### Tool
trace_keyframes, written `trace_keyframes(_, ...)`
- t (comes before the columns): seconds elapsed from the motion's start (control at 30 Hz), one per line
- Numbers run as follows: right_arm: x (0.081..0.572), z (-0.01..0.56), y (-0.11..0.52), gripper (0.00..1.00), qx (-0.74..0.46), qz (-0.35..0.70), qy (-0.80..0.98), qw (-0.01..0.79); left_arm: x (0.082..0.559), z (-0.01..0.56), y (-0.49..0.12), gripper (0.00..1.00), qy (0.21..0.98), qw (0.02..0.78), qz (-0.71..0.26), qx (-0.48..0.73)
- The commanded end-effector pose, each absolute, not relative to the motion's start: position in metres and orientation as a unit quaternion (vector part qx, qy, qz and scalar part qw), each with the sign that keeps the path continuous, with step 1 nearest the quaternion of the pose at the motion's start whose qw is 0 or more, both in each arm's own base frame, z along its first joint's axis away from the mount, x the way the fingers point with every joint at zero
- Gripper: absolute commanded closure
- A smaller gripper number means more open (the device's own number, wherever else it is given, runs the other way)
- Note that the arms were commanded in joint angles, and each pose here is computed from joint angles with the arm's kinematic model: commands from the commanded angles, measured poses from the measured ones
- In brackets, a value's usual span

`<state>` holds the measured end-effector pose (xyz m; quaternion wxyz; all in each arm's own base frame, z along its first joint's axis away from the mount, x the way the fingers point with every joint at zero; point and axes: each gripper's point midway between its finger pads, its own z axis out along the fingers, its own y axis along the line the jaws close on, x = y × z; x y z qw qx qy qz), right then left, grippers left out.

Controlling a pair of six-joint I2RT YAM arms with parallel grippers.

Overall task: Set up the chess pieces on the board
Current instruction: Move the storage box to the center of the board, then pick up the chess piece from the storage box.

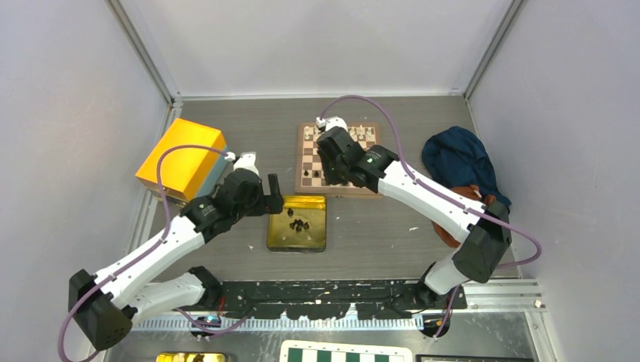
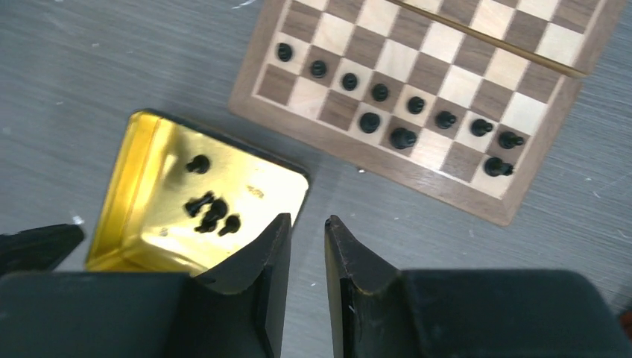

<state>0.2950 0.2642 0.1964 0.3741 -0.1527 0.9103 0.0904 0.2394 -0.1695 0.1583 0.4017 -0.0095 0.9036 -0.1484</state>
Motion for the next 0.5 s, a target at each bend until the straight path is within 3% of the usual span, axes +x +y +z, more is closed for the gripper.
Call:
trace_keyframes(0.0,0.271,0.224,0.290,0.69,-0.149,0.119,0.913,0.361,0.219,0.173,-0.158,0.03,0.910,0.385,-0.152,-0.028)
trace_keyframes(0.47,0.207,0.182,0.342,0.61,-0.179,0.132,0.929,0.296,0.199,0.184,-0.124,0.00,0.910,0.399,-0.113,-0.016)
